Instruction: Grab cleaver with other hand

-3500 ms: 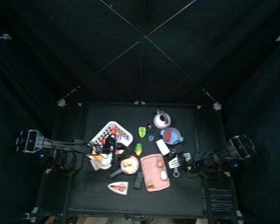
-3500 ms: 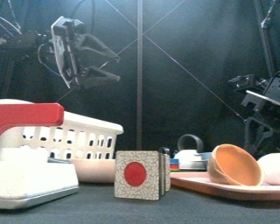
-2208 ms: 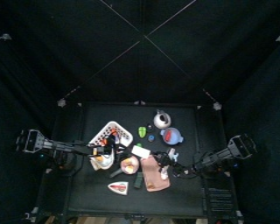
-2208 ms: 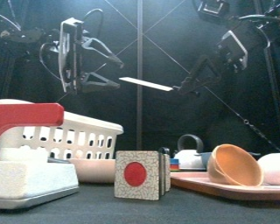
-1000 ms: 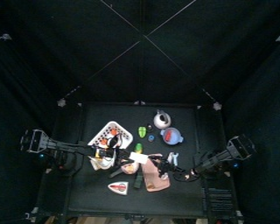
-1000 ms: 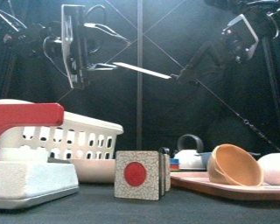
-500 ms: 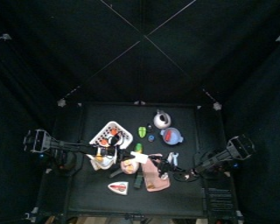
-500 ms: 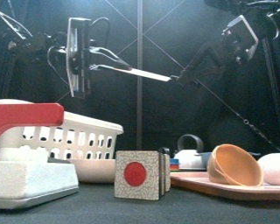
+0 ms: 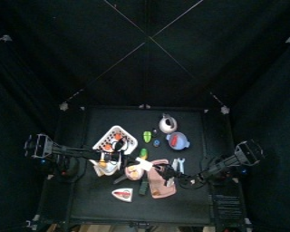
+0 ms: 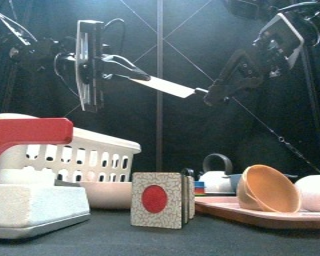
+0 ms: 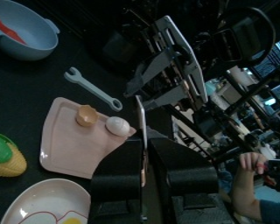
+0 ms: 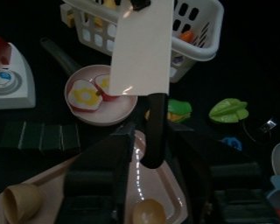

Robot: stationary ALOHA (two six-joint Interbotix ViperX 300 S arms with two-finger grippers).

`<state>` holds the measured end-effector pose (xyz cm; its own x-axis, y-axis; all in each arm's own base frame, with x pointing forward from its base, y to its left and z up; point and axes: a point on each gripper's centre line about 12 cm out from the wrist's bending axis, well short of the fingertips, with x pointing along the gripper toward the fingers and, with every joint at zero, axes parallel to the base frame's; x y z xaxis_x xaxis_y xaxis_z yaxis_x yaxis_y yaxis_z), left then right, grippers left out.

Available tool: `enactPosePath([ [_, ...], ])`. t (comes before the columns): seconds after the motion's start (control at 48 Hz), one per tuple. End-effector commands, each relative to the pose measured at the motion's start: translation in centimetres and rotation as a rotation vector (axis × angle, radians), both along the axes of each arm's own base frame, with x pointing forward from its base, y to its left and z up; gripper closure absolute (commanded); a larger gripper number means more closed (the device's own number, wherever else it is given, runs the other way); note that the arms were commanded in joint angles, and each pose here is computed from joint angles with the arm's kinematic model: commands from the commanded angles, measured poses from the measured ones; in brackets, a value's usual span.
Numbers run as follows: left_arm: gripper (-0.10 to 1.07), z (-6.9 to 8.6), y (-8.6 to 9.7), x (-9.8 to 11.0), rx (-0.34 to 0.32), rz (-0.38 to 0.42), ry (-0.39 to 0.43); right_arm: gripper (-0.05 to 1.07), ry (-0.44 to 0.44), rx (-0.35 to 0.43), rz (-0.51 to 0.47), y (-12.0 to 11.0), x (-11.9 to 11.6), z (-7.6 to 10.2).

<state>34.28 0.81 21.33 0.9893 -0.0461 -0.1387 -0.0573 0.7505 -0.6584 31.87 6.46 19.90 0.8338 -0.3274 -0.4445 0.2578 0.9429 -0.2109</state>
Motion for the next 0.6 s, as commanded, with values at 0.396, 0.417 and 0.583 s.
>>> enactPosePath([
  [0.396,0.54,0.5,0.0,0.3,0.019,-0.012,-0.022,0.12,-0.041,0.027,-0.026,-0.2,-0.1,1.6],
  [0.417,0.54,0.5,0.0,0.3,0.019,-0.012,-0.022,0.12,-0.042,0.026,-0.029,-0.2,-0.1,1.6],
  [0.583,0.54,0.5,-0.1,0.3,0.034,-0.021,-0.023,0.12,-0.064,0.076,-0.074,-0.5,-0.7,2.7],
])
